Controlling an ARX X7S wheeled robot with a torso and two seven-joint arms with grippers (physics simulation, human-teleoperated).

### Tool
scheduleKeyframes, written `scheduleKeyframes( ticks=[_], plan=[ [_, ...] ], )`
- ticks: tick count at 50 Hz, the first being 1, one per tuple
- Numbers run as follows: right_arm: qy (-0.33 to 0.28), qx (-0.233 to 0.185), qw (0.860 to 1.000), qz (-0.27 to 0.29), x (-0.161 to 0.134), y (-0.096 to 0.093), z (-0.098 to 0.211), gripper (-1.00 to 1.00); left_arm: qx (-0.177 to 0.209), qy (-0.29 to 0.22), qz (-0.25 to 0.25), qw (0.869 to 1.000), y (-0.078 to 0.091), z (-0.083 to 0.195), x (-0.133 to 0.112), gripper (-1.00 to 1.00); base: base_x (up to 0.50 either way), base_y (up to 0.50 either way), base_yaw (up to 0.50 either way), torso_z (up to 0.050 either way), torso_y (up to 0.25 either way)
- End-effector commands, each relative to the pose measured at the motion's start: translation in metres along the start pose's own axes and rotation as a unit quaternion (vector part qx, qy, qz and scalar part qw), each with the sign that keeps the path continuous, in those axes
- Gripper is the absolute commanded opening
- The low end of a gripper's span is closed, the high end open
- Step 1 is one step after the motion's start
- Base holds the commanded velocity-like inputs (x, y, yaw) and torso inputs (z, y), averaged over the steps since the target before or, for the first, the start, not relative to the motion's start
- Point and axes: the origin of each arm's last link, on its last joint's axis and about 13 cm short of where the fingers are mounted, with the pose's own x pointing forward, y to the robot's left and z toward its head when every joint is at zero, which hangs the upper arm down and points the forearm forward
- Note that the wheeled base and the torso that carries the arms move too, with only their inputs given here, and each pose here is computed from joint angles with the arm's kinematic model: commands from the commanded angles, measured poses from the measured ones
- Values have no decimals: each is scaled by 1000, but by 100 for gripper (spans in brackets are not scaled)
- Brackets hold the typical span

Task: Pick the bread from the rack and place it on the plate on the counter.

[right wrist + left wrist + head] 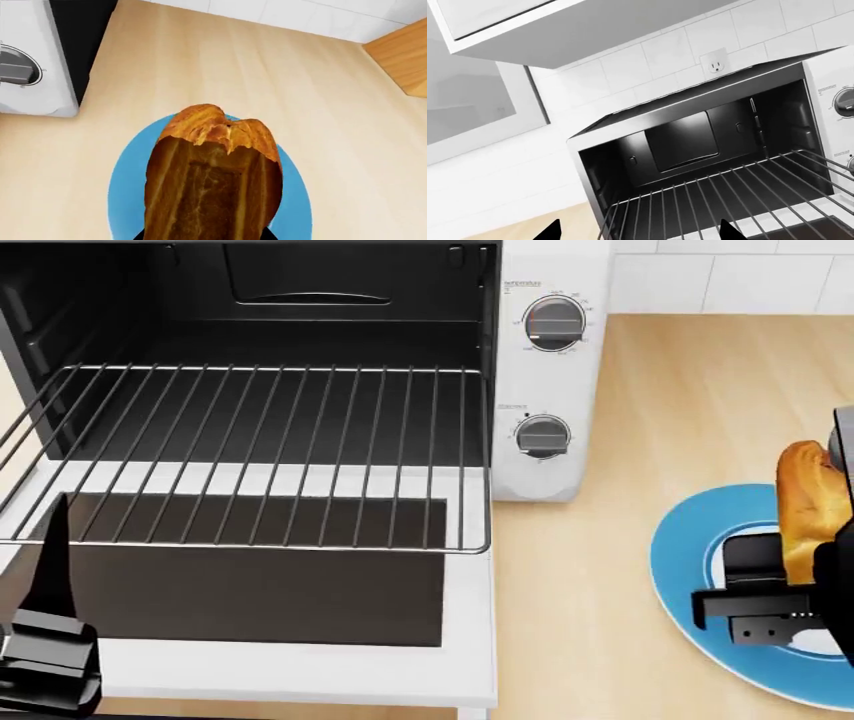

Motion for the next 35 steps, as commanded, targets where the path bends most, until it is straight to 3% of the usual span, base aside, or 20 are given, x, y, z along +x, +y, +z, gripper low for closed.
scheduleKeyframes(
  ticks=[1,19,35],
  plan=[
    [5,-6,1000,10,14,2,7,-100,-13,2,0,1000,-1,0,-1,100,0,0,0,0,0],
    [45,9,999,0,33,-5,-4,-100,-9,2,-2,1000,-3,0,-1,100,0,0,0,0,1],
    [56,9,998,-5,47,-7,6,-100,-6,5,-3,1000,-5,-1,-1,100,0,0,0,0,0]
  ],
)
